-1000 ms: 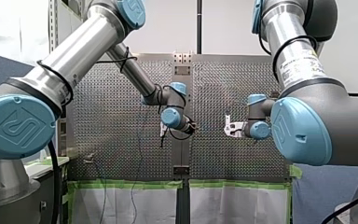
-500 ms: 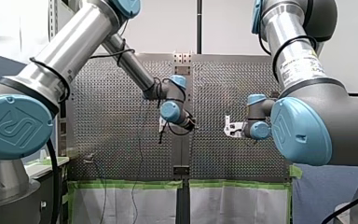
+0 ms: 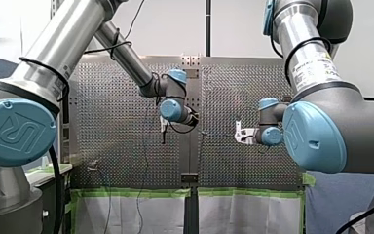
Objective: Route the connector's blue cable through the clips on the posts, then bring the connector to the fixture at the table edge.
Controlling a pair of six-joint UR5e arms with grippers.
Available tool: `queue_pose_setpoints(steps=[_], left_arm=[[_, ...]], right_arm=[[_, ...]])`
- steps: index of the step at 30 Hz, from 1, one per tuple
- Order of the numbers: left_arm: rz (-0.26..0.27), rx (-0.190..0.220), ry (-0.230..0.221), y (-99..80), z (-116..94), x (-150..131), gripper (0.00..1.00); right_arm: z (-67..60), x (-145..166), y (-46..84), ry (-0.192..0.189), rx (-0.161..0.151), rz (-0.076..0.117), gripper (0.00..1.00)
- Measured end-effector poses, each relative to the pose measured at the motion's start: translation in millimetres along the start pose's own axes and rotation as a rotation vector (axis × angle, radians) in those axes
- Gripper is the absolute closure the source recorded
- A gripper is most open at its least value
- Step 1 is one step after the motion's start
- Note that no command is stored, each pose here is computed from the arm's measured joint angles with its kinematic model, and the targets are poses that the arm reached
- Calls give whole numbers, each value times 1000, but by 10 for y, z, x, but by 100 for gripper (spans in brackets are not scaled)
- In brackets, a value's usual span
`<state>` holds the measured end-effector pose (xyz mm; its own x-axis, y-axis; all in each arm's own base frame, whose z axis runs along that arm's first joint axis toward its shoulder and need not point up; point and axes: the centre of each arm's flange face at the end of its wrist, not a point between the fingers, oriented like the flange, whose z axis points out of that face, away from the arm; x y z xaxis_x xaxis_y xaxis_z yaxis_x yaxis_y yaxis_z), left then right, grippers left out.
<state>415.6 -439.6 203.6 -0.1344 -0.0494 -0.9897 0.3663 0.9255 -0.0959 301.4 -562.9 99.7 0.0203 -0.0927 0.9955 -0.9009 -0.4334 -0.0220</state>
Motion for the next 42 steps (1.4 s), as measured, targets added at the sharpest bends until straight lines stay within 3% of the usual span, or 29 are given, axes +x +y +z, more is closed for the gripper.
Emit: queue_pose_setpoints(steps=[10,18,25,32,42], left_arm=[[-71,15,-77,44,-244,-198,0],[-87,31,-144,51,-512,-351,0],[-79,35,-159,92,-787,-420,0],[-93,42,-204,136,-1000,-495,0],[-126,37,-198,265,-1185,-260,0]], right_arm=[[-16,-11,-23,-14,1,1,100],[6,14,3,-8,0,2,100],[25,41,63,-16,-11,4,100],[24,48,96,-24,-16,6,100],[27,122,154,-44,-42,3,100]])
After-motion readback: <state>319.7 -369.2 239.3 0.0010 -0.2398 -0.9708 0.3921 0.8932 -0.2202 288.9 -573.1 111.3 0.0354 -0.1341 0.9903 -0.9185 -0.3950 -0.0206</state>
